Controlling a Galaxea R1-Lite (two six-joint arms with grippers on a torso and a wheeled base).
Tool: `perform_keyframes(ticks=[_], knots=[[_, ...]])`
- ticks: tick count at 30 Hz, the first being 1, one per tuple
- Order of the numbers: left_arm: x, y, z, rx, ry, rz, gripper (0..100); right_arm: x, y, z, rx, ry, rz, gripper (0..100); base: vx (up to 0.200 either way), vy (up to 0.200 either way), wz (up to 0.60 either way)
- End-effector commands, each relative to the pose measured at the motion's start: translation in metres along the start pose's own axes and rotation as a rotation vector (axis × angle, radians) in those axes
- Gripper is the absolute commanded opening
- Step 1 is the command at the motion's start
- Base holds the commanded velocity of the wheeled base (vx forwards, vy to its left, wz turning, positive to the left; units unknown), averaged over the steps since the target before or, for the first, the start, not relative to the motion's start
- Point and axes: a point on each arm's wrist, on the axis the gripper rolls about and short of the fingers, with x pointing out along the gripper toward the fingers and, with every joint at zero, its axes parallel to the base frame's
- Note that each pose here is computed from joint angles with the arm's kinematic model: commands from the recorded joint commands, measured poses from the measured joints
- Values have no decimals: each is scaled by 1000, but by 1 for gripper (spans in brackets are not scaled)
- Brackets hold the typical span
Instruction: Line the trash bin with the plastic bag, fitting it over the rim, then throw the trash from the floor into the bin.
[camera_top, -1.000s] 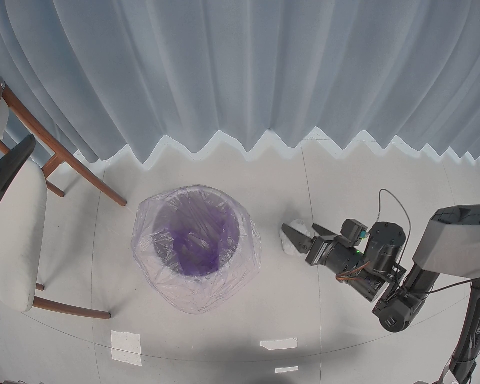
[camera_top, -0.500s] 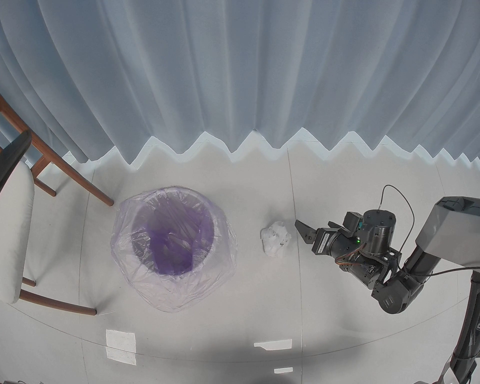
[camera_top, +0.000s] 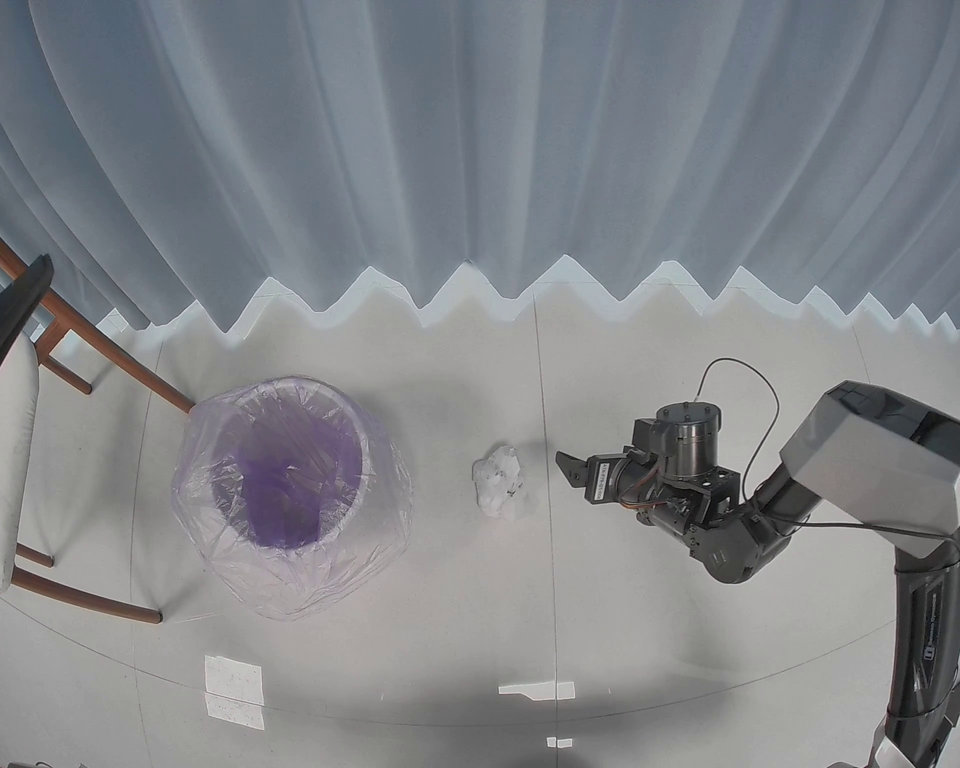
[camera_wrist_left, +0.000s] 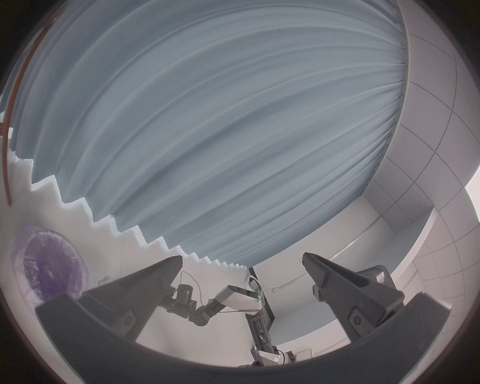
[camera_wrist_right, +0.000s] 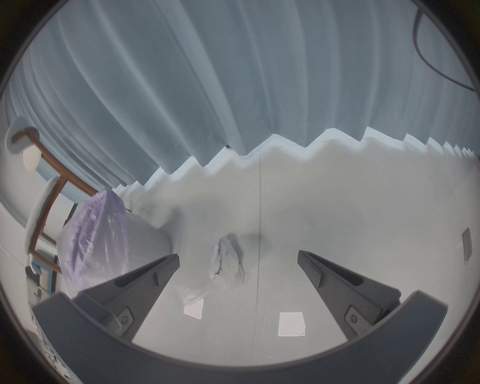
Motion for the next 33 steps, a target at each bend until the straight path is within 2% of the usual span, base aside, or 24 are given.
perform_keyframes(ticks=[1, 4, 9, 13, 19, 24, 27, 33], knots=[[-9, -7, 1, 15, -19, -22, 100, 30, 7, -32, -36, 49, 15, 100, 0, 0, 0], [-10, -8, 1, 16, -22, -18, 100, 39, 9, -37, -34, 45, 21, 100, 0, 0, 0], [-10, -4, 0, 16, -19, 24, 100, 42, 7, -45, -35, 63, 15, 100, 0, 200, 0], [-10, -5, 1, 14, -15, 22, 100, 43, 4, -49, -34, 73, 10, 100, 0, 200, 0], [-11, -6, 1, 19, -18, 21, 100, 51, 3, -63, -37, 95, 6, 100, 0, 0, 0], [-13, -7, 1, 27, -23, 18, 100, 55, 3, -62, -39, 85, 9, 100, 0, 0, 0], [-13, -5, -2, 66, -13, 26, 100, 57, -1, -59, -35, 74, 1, 100, 0, 0, 0], [-17, -5, -4, 65, -11, 23, 100, 58, -5, -67, -35, 88, -7, 100, 0, 0, 0]])
